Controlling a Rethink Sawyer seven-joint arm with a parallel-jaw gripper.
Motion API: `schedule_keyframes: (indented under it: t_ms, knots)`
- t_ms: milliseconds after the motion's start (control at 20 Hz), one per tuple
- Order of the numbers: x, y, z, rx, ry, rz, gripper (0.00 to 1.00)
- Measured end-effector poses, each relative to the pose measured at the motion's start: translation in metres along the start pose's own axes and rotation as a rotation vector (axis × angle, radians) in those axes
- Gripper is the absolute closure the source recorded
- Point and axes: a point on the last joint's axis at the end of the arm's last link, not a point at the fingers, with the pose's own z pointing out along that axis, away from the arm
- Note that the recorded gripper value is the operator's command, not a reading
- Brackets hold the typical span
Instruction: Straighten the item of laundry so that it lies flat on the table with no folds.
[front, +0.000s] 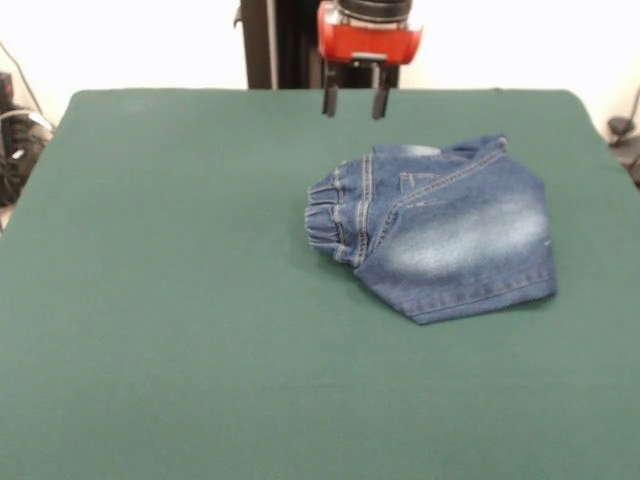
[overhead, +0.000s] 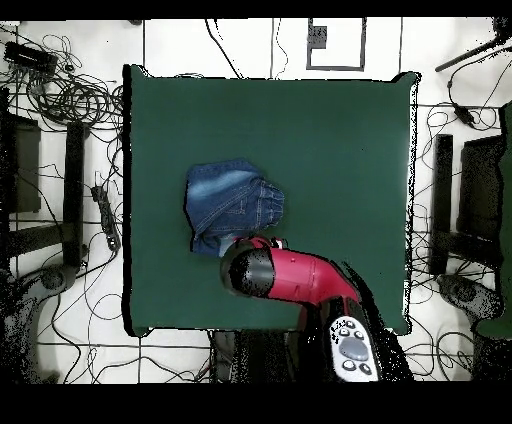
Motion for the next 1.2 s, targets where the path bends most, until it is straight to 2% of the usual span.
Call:
schedule_keyframes:
  t_ms: [250,850,1200]
  knots:
    - [-0.004,-0.005,0.003,-0.015,0.02,-0.051,0.0]
    - [-0.016,0.015,0.003,-0.053,0.061,-0.192,0.0]
    - [-0.025,0.024,0.002,-0.063,0.06,-0.263,0.0]
